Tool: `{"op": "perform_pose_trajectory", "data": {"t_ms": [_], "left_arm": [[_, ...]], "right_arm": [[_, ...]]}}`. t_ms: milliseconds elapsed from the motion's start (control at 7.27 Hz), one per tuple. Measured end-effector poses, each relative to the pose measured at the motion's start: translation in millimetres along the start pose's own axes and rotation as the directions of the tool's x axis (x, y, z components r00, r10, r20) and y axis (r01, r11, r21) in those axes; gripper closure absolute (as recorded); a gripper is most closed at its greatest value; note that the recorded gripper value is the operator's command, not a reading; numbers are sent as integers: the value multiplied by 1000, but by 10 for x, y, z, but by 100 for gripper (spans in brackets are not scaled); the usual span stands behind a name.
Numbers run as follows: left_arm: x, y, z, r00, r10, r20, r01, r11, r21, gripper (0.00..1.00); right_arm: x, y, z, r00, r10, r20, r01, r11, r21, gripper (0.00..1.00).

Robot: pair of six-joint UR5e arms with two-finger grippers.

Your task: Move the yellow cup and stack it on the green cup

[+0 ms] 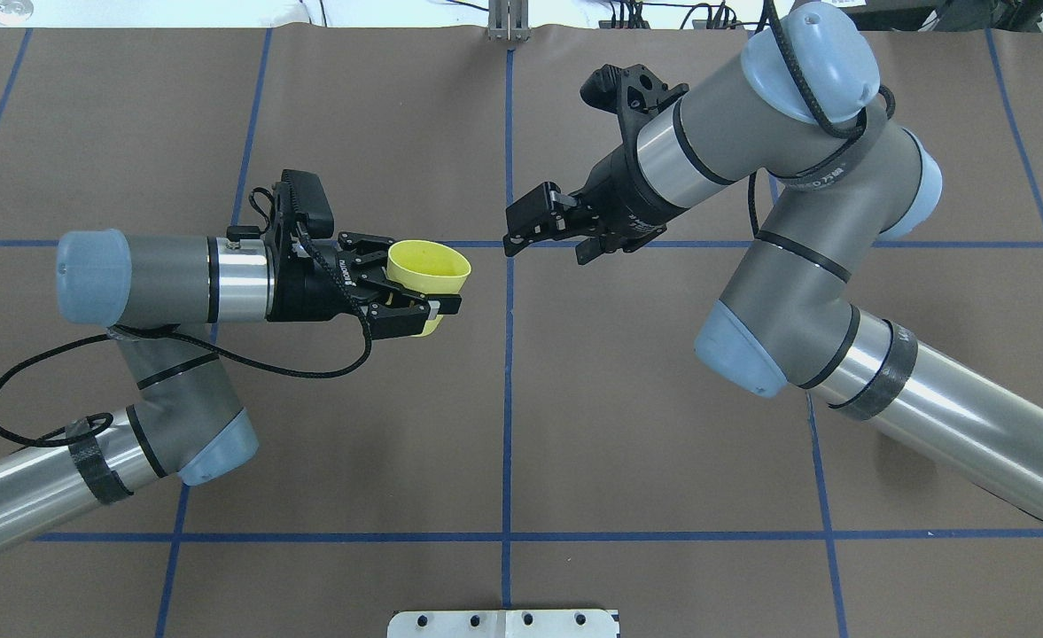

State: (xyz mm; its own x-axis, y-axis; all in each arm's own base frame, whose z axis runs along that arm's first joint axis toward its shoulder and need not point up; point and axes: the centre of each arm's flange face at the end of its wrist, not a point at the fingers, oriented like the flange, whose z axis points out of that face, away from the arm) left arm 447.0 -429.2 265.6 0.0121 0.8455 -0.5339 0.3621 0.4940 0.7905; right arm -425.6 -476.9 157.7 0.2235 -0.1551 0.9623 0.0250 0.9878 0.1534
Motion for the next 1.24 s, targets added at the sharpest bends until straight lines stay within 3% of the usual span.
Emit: {"op": "perform_pose_trajectory", "data": {"t_ms": [550, 1239], "left_arm": [[65, 78, -14, 1000, 8, -30, -8, 1000, 15, 100], [250, 55, 134, 997, 10, -71, -9, 1000, 22, 100]], "right_arm": [[-228, -31, 102, 993, 114, 15, -114, 993, -3, 11], [-294, 147, 381, 992, 127, 7, -127, 990, -57, 17]]}}
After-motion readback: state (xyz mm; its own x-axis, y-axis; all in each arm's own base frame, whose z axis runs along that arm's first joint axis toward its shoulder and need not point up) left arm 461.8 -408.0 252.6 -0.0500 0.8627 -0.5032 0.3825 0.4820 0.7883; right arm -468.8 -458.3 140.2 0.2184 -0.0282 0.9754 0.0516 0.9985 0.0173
